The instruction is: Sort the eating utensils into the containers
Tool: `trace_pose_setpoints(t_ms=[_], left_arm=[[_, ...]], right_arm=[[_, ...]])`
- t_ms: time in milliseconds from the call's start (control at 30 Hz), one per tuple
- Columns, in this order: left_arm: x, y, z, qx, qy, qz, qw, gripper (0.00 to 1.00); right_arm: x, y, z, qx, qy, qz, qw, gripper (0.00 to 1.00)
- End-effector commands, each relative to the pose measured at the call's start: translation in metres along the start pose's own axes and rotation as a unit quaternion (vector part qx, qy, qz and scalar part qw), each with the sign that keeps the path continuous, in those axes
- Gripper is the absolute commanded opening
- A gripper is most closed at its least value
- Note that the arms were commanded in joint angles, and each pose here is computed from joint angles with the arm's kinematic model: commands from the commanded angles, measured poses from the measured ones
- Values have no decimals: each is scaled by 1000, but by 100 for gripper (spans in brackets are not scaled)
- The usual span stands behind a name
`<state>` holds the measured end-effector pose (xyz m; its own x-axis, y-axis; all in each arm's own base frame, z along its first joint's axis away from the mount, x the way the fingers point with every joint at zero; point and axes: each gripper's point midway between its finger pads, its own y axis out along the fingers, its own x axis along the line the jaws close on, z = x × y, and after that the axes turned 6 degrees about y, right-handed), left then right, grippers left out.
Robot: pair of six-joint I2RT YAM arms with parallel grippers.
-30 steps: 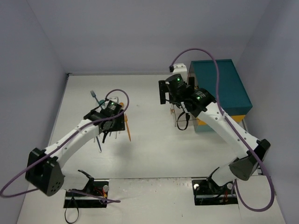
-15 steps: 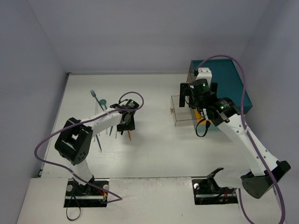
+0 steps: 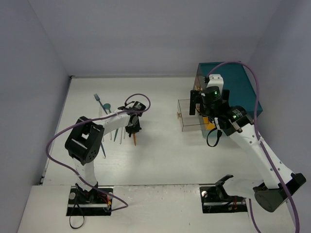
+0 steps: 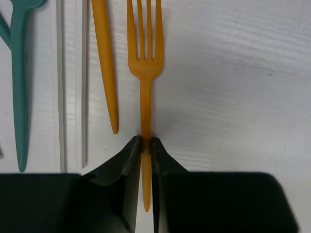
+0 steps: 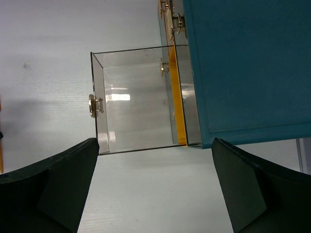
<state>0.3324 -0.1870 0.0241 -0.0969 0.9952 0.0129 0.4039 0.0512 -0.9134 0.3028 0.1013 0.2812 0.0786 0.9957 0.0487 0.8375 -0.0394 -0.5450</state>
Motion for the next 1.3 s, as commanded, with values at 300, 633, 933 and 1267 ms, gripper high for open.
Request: trace_pose_setpoints(t_ms=[300,633,933,1267], left_arm=[[-22,-120,-83,-181,49,104,977,0],[-60,-255,-125,-330,94,292,893,0],[-78,-309,-132,-348,-5,405,845,0],[-102,-333,-132,-334,-49,459,822,0]], right_arm=[[-18,-15,-19,-47,25,14,999,100],[29,-19,-10,-15,12,-119,993,96],[129,-43,-15,15,32,-364,931,87],[193,-45,-16,15,8,-420,907,84]])
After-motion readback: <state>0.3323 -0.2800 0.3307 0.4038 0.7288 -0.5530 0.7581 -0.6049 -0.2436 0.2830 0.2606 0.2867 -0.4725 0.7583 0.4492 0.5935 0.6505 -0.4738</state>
